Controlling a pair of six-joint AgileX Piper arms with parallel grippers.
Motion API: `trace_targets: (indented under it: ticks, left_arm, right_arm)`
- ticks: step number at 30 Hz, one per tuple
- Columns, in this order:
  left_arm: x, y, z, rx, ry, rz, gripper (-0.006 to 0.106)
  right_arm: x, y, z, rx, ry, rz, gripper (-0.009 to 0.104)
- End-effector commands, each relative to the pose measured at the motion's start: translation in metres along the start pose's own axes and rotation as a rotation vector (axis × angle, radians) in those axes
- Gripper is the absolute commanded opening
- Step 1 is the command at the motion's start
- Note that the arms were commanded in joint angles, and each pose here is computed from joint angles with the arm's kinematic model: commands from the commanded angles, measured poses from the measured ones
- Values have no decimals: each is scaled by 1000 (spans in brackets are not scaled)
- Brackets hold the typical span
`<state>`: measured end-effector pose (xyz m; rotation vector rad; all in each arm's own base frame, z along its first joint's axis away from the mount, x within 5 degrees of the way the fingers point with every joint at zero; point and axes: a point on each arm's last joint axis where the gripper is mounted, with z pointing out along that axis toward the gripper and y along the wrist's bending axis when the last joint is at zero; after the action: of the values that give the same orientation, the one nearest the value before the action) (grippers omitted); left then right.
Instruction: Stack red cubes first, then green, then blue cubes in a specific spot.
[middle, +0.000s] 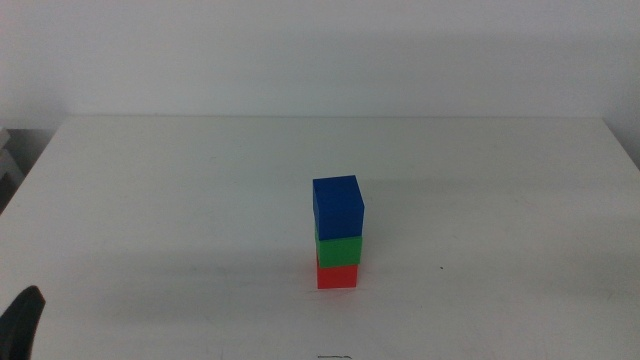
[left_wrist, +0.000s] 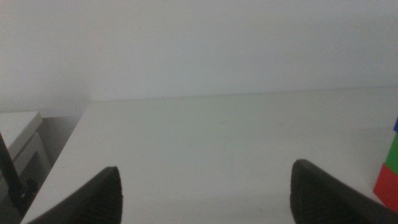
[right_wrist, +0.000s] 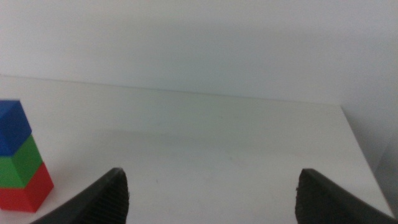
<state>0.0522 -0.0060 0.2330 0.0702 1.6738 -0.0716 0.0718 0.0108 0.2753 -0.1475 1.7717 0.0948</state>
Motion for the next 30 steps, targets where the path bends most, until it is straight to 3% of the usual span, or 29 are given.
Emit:
trace_targets:
  ticks: [1, 9, 15, 30]
  left_arm:
    - [-7, 1, 0, -11, -130, -22, 91]
    - [21, 3, 8, -31, -163, -24, 91]
    - [27, 4, 10, -35, -171, -23, 91]
    - [26, 4, 10, -36, -178, -23, 91]
  right_arm:
    - [4, -1, -7, 13, -111, 3, 84]
    - [62, -6, -9, 133, -106, 23, 84]
    - [85, -7, -3, 166, -87, 12, 84]
    - [69, -8, -5, 175, -281, -16, 84]
